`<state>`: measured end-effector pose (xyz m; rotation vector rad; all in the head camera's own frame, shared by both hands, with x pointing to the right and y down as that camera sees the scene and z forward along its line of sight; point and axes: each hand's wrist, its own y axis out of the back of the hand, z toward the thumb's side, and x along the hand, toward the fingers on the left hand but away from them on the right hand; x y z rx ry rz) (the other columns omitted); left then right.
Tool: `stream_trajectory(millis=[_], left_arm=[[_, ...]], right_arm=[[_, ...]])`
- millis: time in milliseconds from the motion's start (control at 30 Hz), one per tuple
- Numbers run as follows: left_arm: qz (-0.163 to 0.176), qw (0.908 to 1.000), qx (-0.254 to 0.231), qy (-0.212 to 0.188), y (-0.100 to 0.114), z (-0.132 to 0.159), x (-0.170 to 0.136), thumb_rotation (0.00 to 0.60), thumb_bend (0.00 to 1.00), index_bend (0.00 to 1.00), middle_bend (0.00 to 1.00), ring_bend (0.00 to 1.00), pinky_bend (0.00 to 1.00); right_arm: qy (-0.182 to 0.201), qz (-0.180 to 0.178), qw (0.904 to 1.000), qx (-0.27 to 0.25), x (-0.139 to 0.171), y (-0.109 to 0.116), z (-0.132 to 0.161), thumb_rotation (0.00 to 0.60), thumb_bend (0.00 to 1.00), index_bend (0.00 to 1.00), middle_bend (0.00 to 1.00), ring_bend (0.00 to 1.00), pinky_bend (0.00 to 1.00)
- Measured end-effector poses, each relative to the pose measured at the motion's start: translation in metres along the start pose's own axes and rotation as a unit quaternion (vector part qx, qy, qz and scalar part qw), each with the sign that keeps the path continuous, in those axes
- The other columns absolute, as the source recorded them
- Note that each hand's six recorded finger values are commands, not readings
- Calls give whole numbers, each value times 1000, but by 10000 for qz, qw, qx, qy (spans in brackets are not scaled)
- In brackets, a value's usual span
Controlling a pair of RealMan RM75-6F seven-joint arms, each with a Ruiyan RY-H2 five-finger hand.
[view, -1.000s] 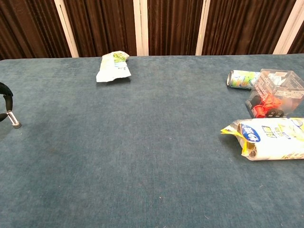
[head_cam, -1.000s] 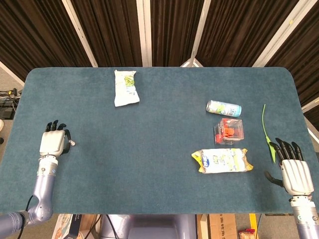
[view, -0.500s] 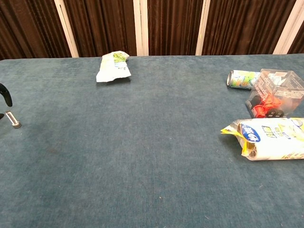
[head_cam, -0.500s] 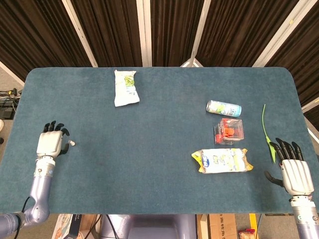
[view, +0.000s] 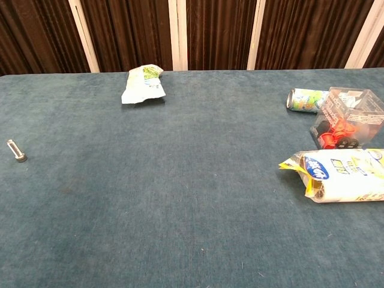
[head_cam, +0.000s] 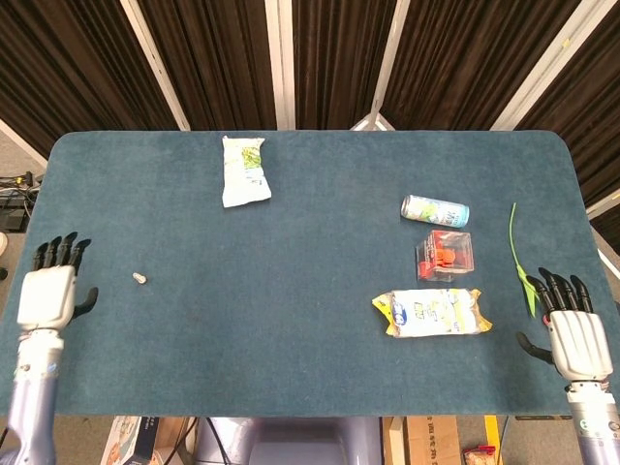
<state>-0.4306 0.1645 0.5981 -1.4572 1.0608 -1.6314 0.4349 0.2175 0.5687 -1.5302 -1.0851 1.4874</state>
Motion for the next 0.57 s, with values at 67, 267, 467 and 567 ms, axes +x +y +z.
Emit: stream_trajectory(millis=[67, 267, 467, 567], left_arm=[[136, 9998, -97, -60, 4, -10, -15, 600, 484, 124, 18, 28, 62], [212, 9989, -198, -360, 7, -26, -42, 600, 484, 114, 16, 28, 60], [273, 9977, -393, -488, 13, -36, -51, 600, 484, 104, 16, 29, 60], [298, 9973, -448, -495, 16, -40, -52, 600, 484, 103, 16, 28, 60]], right_arm=[[4, -22, 10000, 53, 0, 1, 0, 600, 213, 173, 103, 109, 32], [34, -120, 9999, 105, 1, 5, -1, 600, 213, 173, 103, 109, 31], [67, -145, 9998, 115, 2, 7, -1, 600, 213, 173, 103, 109, 31], [49, -142, 9998, 102, 2, 8, -1, 600, 213, 173, 104, 109, 31]])
